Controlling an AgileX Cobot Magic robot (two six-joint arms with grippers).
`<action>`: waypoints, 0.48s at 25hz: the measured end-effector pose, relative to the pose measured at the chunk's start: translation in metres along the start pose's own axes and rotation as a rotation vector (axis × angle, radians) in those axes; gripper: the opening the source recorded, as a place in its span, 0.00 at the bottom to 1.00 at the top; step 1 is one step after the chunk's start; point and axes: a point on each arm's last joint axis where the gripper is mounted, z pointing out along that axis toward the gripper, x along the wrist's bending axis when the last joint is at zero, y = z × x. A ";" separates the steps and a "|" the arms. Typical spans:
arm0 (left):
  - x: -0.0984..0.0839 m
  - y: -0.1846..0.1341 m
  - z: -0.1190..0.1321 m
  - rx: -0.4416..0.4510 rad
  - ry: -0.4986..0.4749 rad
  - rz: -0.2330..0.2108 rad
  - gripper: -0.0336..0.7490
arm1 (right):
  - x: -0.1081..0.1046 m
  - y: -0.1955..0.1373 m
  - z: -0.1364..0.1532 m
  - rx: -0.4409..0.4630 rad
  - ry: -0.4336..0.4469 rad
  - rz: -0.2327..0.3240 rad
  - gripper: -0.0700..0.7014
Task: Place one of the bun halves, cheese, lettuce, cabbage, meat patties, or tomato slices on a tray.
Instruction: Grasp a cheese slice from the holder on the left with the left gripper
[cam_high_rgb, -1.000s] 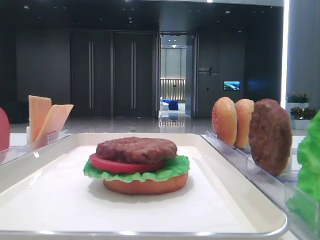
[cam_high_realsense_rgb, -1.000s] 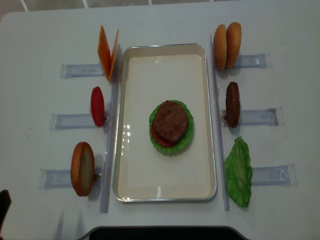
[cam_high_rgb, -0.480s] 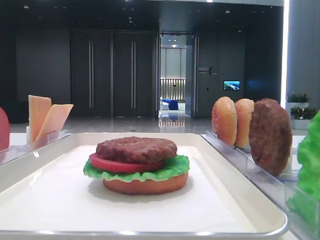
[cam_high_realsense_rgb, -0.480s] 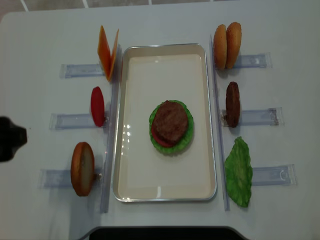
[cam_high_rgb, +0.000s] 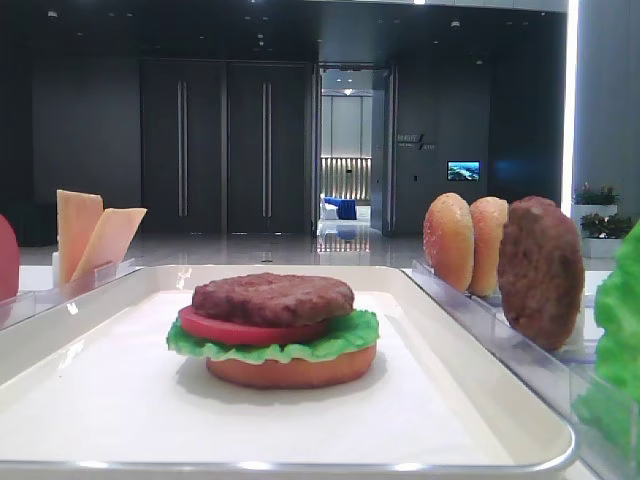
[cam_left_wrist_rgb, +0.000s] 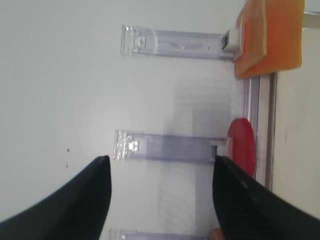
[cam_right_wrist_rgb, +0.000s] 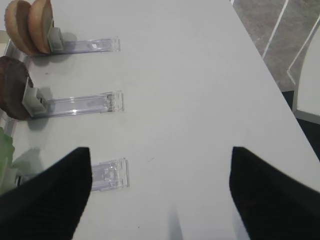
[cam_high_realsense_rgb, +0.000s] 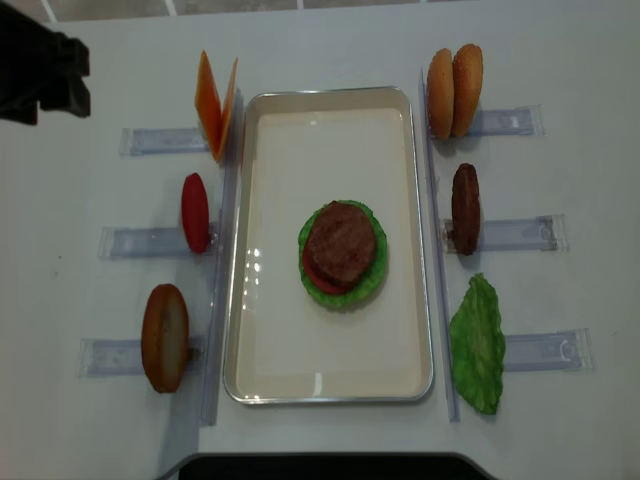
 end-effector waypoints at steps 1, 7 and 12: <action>-0.002 0.010 0.006 0.004 0.000 0.000 0.67 | 0.000 0.000 0.000 0.000 0.000 0.000 0.79; -0.010 0.056 0.043 0.032 0.004 0.001 0.67 | 0.000 0.000 0.000 0.000 0.000 0.000 0.79; -0.015 0.082 0.069 0.069 0.009 0.014 0.67 | 0.000 0.000 0.000 0.000 0.000 0.000 0.79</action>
